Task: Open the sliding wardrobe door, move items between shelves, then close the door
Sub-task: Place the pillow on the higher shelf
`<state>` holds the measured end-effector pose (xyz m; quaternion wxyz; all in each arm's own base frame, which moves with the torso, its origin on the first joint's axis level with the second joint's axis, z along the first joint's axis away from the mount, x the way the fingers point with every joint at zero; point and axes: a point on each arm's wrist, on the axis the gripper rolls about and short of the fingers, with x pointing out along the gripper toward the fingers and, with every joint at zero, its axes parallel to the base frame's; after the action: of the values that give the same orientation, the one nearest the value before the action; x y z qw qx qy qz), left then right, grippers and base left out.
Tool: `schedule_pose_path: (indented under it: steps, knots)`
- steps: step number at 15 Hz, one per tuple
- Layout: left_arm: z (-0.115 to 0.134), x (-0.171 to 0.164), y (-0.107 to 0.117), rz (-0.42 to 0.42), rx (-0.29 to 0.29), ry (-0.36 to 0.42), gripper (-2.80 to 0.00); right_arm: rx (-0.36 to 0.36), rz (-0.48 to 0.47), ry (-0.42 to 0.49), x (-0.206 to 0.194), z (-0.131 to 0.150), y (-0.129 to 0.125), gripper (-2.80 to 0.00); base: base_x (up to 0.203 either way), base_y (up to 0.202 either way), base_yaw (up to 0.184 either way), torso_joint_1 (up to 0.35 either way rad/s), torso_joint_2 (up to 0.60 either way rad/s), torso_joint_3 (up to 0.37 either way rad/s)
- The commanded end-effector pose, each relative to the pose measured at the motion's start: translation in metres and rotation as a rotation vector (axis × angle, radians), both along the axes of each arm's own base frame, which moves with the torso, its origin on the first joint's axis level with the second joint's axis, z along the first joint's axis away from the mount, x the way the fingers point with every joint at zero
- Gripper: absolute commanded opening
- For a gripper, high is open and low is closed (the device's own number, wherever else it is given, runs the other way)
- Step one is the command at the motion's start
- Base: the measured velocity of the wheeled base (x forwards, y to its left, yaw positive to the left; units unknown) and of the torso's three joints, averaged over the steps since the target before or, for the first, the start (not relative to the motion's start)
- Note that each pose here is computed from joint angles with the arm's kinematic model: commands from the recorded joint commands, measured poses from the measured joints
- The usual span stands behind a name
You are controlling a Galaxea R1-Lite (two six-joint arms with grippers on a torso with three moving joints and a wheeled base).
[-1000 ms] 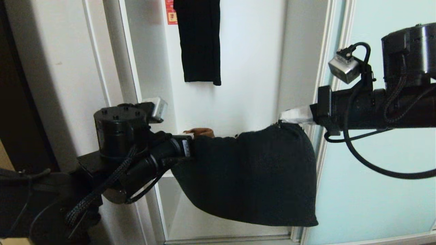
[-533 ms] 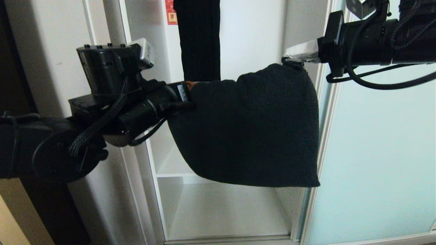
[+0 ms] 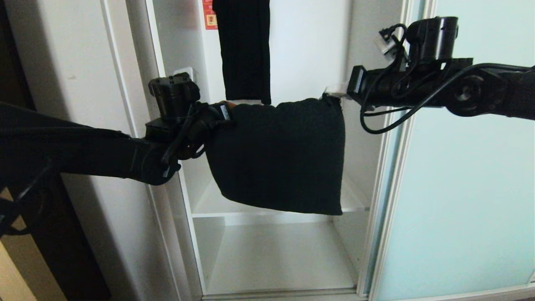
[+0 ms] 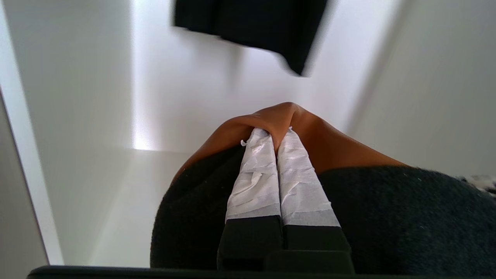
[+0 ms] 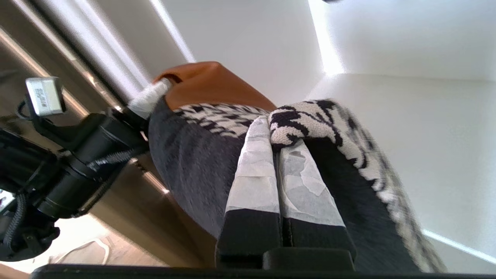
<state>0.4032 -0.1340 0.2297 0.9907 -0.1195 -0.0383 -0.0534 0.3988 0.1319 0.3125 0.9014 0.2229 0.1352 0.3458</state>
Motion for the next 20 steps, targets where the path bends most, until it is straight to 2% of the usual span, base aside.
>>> schedule_pose_path:
  steps: [1, 3, 6, 8, 12, 14, 18, 20]
  knots:
    - [-0.046, 0.036, 0.01, 0.049, 0.021, 0.044, -2.8, -0.014, -0.002, 0.052, 0.035, -0.047, 0.009, -2.8, 0.0, 0.0, 0.0, 0.0, 0.0, 0.0]
    - [-0.053, 0.055, 0.015, 0.07, 0.016, 0.018, -2.8, -0.001, -0.007, 0.005, 0.05, -0.06, 0.01, -2.8, 0.0, 0.0, 0.0, 0.0, 0.0, 0.0]
    - [-0.079, 0.085, 0.016, 0.09, 0.015, 0.014, -2.8, -0.002, -0.031, -0.027, 0.067, -0.079, 0.003, -2.8, 0.0, 0.0, 0.0, 0.0, 0.0, 0.0]
    - [-0.085, 0.097, 0.016, 0.095, 0.014, -0.006, -2.8, 0.0, -0.038, -0.04, 0.077, -0.093, 0.002, -2.8, 0.0, 0.0, 0.0, 0.0, 0.0, 0.0]
    - [-0.117, 0.118, 0.011, 0.1, 0.055, -0.002, -2.8, 0.003, -0.067, -0.049, 0.089, -0.107, -0.011, -2.8, 0.0, 0.0, 0.0, 0.0, 0.0, 0.0]
    - [-0.107, 0.115, 0.011, 0.097, 0.06, -0.01, -2.8, 0.005, -0.073, -0.054, 0.088, -0.103, -0.014, -2.8, 0.0, 0.0, 0.0, 0.0, 0.0, 0.0]
    - [-0.123, 0.111, 0.002, 0.076, 0.066, 0.043, -2.8, 0.011, -0.08, -0.034, 0.084, -0.1, -0.019, -2.8, 0.0, 0.0, 0.0, 0.0, 0.0, 0.0]
    - [-0.109, 0.097, 0.003, 0.068, 0.057, 0.056, -2.8, 0.013, -0.079, -0.035, 0.078, -0.092, -0.02, -2.8, 0.0, 0.0, 0.0, 0.0, 0.0, 0.0]
